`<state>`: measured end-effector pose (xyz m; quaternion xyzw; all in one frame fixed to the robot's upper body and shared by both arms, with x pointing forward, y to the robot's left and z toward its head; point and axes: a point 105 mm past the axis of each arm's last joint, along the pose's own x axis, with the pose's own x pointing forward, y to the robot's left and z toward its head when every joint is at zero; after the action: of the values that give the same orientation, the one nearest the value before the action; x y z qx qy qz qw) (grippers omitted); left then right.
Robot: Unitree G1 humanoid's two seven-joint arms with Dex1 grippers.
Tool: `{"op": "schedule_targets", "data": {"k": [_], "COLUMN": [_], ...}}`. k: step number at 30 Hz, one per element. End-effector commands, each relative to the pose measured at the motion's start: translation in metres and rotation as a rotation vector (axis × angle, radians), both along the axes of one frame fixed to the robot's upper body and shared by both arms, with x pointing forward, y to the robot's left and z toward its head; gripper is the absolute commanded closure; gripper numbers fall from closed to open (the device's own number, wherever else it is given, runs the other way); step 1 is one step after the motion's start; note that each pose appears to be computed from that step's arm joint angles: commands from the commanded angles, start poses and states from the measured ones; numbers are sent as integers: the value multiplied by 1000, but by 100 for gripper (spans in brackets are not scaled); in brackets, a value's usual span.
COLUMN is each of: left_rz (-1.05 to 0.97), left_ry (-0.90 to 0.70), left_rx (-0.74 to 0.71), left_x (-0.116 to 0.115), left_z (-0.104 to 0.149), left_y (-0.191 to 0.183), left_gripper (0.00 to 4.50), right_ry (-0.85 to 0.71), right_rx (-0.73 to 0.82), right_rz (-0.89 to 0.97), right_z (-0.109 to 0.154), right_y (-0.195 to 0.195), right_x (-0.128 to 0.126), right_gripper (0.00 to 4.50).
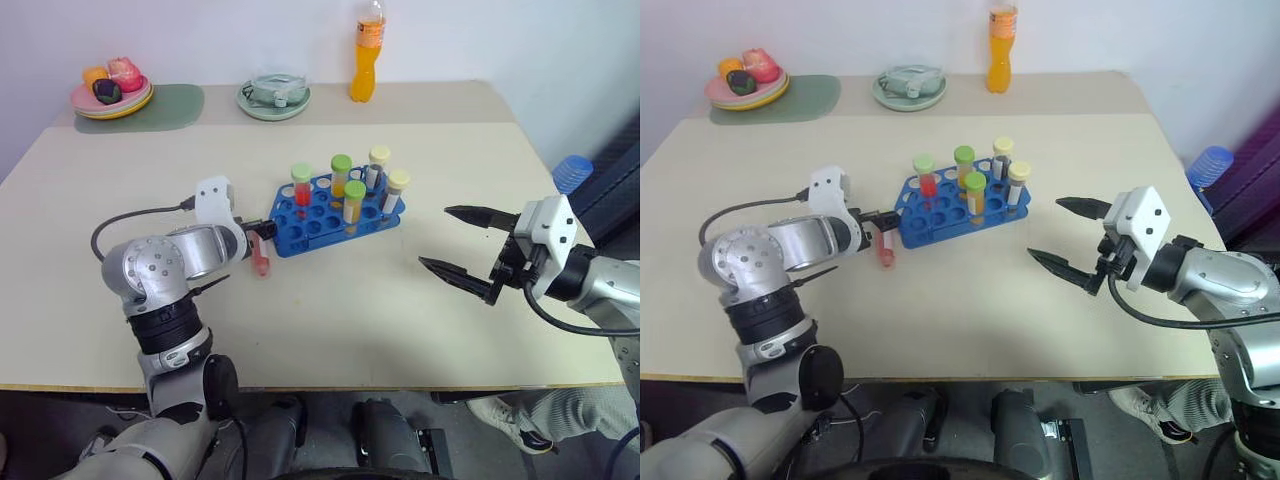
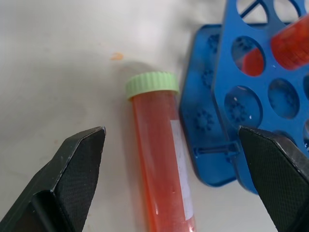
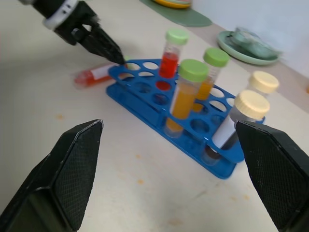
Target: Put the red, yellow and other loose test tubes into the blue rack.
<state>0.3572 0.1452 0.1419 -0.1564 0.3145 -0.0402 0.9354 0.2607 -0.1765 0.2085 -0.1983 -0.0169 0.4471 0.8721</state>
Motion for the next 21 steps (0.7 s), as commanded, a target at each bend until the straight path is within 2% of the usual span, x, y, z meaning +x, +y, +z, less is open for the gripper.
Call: {"op": "schedule_targets", "data": {"k": [1, 10, 21], "left_rz": [37, 25, 9], "left_ry": [23, 115, 239], "left_rx": [21, 84, 170], "left_x": [4, 14, 16], "left_z": [4, 1, -16], "left_y": [5, 6, 10], "left_gripper": [0, 0, 0], "right_ry": [-31, 42, 48], "right_rx": [-11, 2, 30], "right_rz": [41, 76, 81], "right_z": [16, 12, 14], "right_y": [4, 7, 12], "right_x": [-7, -13, -10], "right_gripper": [2, 2, 2]}}
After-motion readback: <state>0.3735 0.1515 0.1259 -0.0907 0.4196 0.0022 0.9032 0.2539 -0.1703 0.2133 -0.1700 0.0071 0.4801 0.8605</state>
